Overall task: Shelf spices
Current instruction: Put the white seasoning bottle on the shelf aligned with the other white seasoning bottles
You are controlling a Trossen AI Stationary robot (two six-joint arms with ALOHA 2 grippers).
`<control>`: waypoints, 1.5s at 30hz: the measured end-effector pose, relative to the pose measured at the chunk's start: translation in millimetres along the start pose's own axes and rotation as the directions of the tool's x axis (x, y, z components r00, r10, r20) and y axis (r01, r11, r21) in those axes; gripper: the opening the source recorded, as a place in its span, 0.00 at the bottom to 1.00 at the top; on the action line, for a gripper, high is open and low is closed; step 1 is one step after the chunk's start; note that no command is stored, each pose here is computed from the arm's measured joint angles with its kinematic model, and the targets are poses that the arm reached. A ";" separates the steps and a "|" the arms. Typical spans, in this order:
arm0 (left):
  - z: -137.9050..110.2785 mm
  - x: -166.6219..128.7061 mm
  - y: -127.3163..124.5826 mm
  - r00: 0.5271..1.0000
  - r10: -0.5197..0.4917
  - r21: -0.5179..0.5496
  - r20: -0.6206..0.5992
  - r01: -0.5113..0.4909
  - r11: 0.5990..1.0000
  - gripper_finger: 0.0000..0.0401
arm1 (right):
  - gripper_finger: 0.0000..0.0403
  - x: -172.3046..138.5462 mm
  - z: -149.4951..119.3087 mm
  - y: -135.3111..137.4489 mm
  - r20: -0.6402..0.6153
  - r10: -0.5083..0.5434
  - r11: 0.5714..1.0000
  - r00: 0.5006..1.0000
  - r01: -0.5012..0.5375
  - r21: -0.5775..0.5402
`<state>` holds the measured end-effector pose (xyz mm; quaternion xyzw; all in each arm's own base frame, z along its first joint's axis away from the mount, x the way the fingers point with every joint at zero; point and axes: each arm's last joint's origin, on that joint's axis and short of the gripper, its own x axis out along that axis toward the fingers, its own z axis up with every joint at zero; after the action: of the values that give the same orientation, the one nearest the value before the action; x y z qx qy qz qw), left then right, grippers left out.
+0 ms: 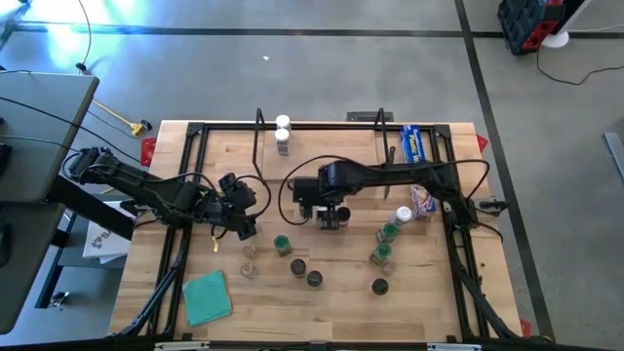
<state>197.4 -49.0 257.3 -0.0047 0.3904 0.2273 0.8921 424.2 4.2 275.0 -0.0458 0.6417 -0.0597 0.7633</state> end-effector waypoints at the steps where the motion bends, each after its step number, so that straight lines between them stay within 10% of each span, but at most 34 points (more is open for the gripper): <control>1: 0.0 0.0 0.0 1.000 0.000 -0.001 0.001 0.000 1.000 0.71 | 0.69 -4.3 1.4 -2.4 0.014 0.020 0.998 1.000 -0.021 0.067; 5: 0.2 0.0 -0.1 1.000 -0.001 -0.001 0.002 0.001 1.000 0.71 | 0.69 -7.9 1.1 -15.3 0.015 0.147 0.927 0.989 -0.142 0.348; 15: -0.7 -0.3 -0.5 1.000 -0.016 0.004 -0.012 0.017 1.000 0.71 | 0.71 22.0 -6.5 -17.9 -0.054 0.182 0.902 0.982 -0.145 0.406; 33: -1.9 -2.3 -3.2 1.000 -0.025 0.001 -0.007 0.025 1.000 0.71 | 0.67 55.3 -13.3 -4.2 -0.071 0.128 0.917 0.989 -0.091 0.389; 45: -4.3 -6.9 -3.1 0.999 -0.041 0.012 -0.012 0.041 0.999 0.71 | 0.47 9.0 -3.5 -13.9 -0.032 0.129 0.961 0.991 -0.117 0.252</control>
<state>191.6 -55.3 258.7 -0.0086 0.3967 0.2064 0.8944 421.8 -10.9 267.7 0.0919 0.6490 -0.0935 0.7494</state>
